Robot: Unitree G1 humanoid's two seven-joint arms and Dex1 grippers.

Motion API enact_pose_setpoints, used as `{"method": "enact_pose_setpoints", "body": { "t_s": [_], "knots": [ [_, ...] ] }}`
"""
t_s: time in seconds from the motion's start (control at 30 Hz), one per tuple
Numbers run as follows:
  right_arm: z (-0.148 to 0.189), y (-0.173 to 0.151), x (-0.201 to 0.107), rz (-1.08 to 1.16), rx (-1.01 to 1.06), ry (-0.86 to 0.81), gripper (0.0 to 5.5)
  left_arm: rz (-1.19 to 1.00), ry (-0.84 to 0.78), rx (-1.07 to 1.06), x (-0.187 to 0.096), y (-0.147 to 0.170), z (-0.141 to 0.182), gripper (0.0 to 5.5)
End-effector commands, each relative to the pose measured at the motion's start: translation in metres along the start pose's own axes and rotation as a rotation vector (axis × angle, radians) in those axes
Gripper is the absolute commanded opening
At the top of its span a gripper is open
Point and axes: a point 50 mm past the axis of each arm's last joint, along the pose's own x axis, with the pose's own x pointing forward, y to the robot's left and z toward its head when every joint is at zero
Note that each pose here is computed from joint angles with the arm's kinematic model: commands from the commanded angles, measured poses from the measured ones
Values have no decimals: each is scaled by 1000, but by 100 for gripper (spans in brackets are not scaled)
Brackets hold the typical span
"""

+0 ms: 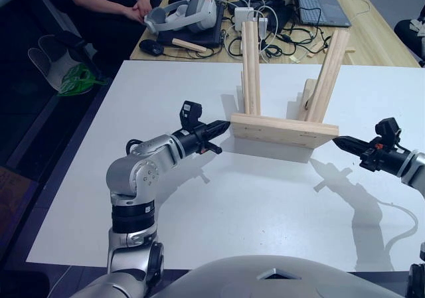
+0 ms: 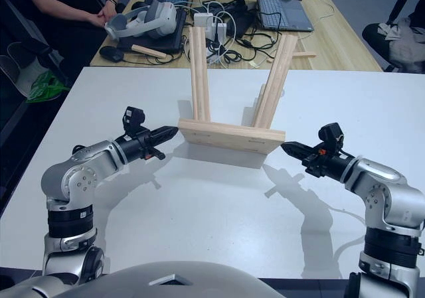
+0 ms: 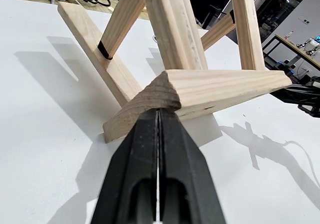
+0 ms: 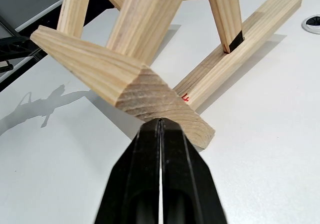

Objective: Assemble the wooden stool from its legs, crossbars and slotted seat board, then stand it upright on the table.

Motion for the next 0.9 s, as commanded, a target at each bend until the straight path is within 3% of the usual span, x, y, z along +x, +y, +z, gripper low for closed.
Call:
{"method": "enact_pose_setpoints", "body": {
  "t_s": [0.03, 0.4, 0.6, 0.9],
  "knots": [
    [15, 45, 36, 372, -6, -99, 0, -503, -27, -42, 30, -70, 7, 2],
    [15, 44, 36, 360, -7, -99, 0, -495, -16, -40, 29, -69, 5, 2],
    [7, 34, 30, 299, -6, -80, 0, -365, 10, -6, 29, -54, -2, 2],
    [-10, 8, -2, 114, 11, -59, 0, -77, -74, 42, 14, -20, -1, 2]
  ]
}}
